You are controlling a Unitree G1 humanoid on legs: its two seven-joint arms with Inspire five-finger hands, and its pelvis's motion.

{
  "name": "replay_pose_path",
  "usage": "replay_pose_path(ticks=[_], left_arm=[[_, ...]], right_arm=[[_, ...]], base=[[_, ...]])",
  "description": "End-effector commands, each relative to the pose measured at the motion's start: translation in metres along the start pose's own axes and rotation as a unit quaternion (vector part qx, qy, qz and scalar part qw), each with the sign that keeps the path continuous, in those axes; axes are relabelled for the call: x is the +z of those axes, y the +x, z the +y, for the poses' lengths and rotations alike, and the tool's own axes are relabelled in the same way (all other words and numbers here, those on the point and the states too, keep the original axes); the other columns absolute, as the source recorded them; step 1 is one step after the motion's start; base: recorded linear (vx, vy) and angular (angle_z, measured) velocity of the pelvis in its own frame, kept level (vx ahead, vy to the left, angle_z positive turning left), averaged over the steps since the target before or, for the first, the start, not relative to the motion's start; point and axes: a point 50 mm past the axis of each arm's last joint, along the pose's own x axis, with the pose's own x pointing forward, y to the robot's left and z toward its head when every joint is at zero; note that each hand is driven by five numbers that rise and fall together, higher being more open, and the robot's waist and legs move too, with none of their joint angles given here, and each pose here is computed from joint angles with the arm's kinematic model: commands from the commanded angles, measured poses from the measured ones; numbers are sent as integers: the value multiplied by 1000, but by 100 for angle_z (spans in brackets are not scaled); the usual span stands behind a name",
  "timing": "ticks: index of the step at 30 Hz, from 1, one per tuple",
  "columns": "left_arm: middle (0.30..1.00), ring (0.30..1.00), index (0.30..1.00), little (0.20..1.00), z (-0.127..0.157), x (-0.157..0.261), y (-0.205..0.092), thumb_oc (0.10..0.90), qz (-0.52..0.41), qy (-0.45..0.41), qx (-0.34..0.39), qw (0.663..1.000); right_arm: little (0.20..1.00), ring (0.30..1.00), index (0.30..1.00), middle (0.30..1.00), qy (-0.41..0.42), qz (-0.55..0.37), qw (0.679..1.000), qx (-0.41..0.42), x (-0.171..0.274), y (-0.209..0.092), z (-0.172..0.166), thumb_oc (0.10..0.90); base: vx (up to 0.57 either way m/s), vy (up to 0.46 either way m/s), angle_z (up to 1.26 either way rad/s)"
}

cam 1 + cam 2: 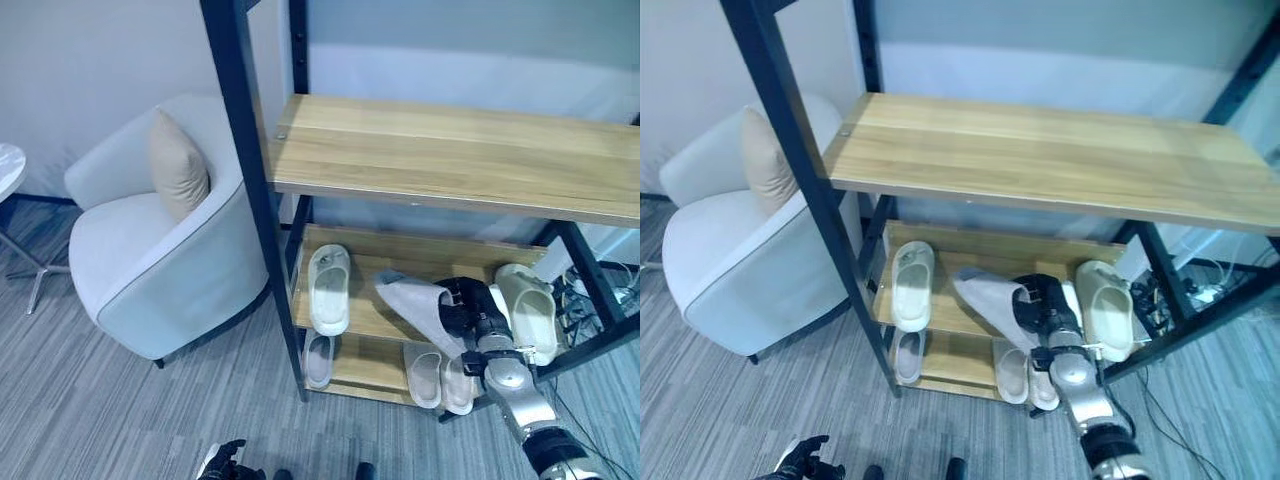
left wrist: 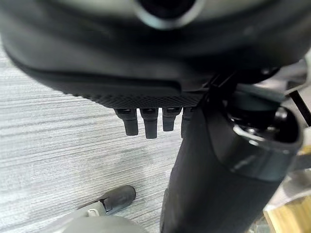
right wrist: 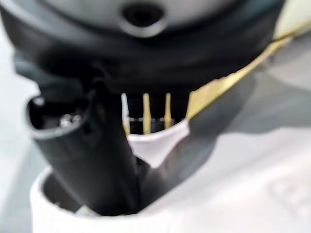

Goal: Arrange the slippers neatly on the shoe rack.

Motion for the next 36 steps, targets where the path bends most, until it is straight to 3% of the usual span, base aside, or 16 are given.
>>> replay_pose_path(ticks=[1, 6, 7, 10, 20, 24, 36], left_arm=[[900, 900, 900, 900, -23, -12, -4, 800, 29, 33, -36, 998], [900, 900, 900, 900, -24, -11, -5, 800, 21, 44, -38, 998], [900, 900, 900, 900, -24, -10, -5, 800, 17, 50, -41, 998], [900, 900, 900, 900, -24, -7, -4, 800, 10, 54, -40, 998], [900, 900, 900, 900, -21, -9, -4, 800, 9, 53, -38, 998], [900, 900, 900, 900, -19, -6, -4, 800, -2, 52, -37, 998], [900, 900, 900, 900, -17, -14, -5, 800, 9, 43, -35, 998]], right_arm=[[300, 300, 300, 300, 52, -164, 982, -77, 60, -5, -14, 400], [300, 300, 300, 300, 80, -185, 978, -49, 63, -30, 1, 400], [300, 300, 300, 300, 111, -173, 979, -7, 56, -44, 11, 400], [300, 300, 300, 300, 141, -143, 980, 17, 42, -56, 19, 400], [300, 300, 300, 300, 202, -64, 974, 75, 12, -73, 33, 400], [300, 300, 300, 300, 184, -75, 973, 113, 14, -76, 32, 400], [300, 300, 300, 300, 149, -85, 978, 119, 16, -78, 28, 400]], base=[[-25, 13, -5], [-31, 14, -25], [-9, 20, -24], [-6, 33, -29], [7, 28, -12], [-12, 22, -8], [1, 0, 0]])
